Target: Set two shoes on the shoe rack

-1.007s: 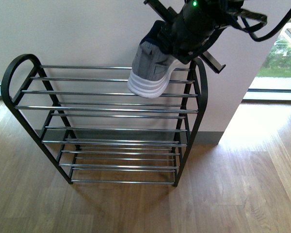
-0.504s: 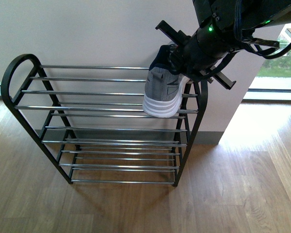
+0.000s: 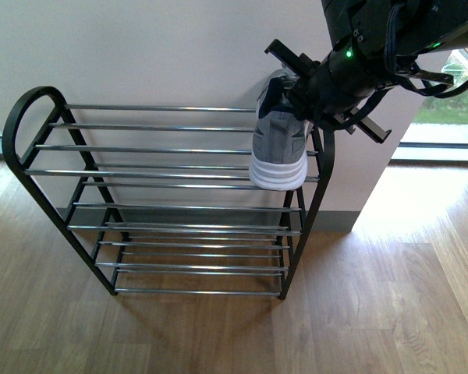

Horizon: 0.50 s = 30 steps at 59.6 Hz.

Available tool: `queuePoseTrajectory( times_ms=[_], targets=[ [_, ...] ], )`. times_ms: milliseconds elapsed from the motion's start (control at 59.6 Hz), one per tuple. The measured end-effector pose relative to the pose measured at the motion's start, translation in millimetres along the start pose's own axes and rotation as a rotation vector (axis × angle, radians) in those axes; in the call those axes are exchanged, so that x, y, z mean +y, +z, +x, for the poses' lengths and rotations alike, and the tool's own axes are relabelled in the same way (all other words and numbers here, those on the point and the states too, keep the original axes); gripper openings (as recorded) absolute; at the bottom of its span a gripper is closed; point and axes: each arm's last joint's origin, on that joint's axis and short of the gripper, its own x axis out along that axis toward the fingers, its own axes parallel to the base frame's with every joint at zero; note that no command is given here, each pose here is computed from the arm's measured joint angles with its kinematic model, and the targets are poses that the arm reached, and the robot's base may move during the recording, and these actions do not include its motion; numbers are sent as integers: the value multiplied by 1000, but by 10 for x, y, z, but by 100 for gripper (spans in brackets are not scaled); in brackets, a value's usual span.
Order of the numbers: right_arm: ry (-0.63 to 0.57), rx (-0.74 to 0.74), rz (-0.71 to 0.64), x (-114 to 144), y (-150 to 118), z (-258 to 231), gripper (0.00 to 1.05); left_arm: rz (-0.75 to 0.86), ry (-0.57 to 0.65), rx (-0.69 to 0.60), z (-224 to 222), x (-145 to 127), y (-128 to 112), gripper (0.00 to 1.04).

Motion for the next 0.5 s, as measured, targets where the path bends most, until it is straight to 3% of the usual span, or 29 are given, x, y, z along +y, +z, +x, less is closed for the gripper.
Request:
queuePoseTrajectory(
  times_ms=[185,235,470,504],
  targets=[
    [-5,15,-14,-45,-24,83,3,0,0,0,0,0,0,2],
    [12,10,-13,-39,-8,86,15,0,0,0,0,0,0,2],
    [72,-19,-23,-30,68,-95,50,0,0,0,0,0,0,2],
    [98,-25,-36,-28,92,-200,59,0,0,0,0,0,0,2]
  ],
)
